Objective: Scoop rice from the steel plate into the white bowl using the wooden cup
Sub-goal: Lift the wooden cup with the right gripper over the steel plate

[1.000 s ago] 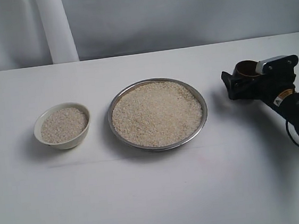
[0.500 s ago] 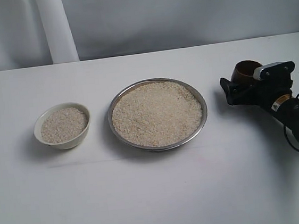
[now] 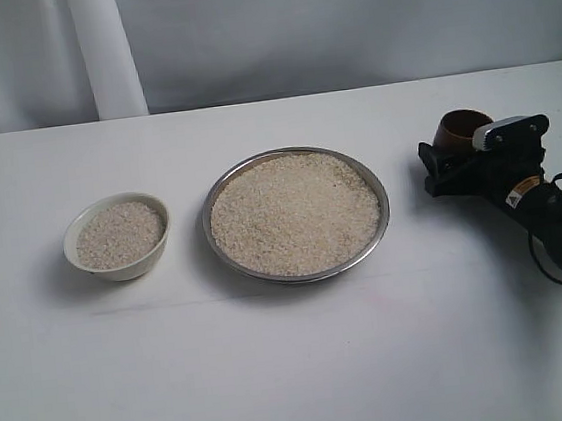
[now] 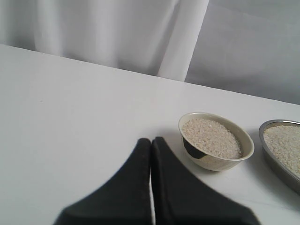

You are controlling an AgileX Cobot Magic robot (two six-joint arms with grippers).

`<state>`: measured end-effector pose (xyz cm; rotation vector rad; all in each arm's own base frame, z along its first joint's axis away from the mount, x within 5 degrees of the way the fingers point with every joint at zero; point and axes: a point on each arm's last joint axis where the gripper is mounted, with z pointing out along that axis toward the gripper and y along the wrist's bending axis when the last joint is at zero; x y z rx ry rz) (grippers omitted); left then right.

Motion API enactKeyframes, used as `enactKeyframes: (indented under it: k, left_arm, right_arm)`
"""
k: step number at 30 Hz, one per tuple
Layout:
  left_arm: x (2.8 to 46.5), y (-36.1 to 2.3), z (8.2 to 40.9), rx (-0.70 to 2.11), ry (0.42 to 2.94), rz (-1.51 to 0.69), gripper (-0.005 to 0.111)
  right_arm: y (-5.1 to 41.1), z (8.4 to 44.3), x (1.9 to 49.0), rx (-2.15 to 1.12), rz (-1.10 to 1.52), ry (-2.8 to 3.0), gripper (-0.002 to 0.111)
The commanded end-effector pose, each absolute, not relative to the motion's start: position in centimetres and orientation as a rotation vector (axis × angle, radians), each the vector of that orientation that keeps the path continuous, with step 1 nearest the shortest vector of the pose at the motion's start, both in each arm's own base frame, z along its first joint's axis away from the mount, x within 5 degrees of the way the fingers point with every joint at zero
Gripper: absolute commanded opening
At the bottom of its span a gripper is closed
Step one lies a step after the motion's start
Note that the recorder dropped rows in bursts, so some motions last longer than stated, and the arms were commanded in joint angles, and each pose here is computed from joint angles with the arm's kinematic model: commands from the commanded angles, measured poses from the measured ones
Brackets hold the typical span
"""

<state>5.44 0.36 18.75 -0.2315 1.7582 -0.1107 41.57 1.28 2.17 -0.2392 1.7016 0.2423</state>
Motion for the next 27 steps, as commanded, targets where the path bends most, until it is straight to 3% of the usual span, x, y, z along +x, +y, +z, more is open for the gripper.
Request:
enactKeyframes:
  k: [1,13,27]
  left_arm:
    - [5.5,0.3,18.7,-0.231,1.755,-0.120,0.000]
    - [5.5,0.3,18.7,-0.231,1.755,-0.120,0.000]
    - [5.5,0.3,18.7,-0.231,1.755,-0.120,0.000]
  right_arm:
    - [0.6,2.0,41.7,-0.193,0.212,1.735,0.030]
    - [0.6,2.1,41.7,-0.182,0.219,1.738,0.029]
    - [0.9,5.5,39.8,-0.220,0.204,1.670,0.028]
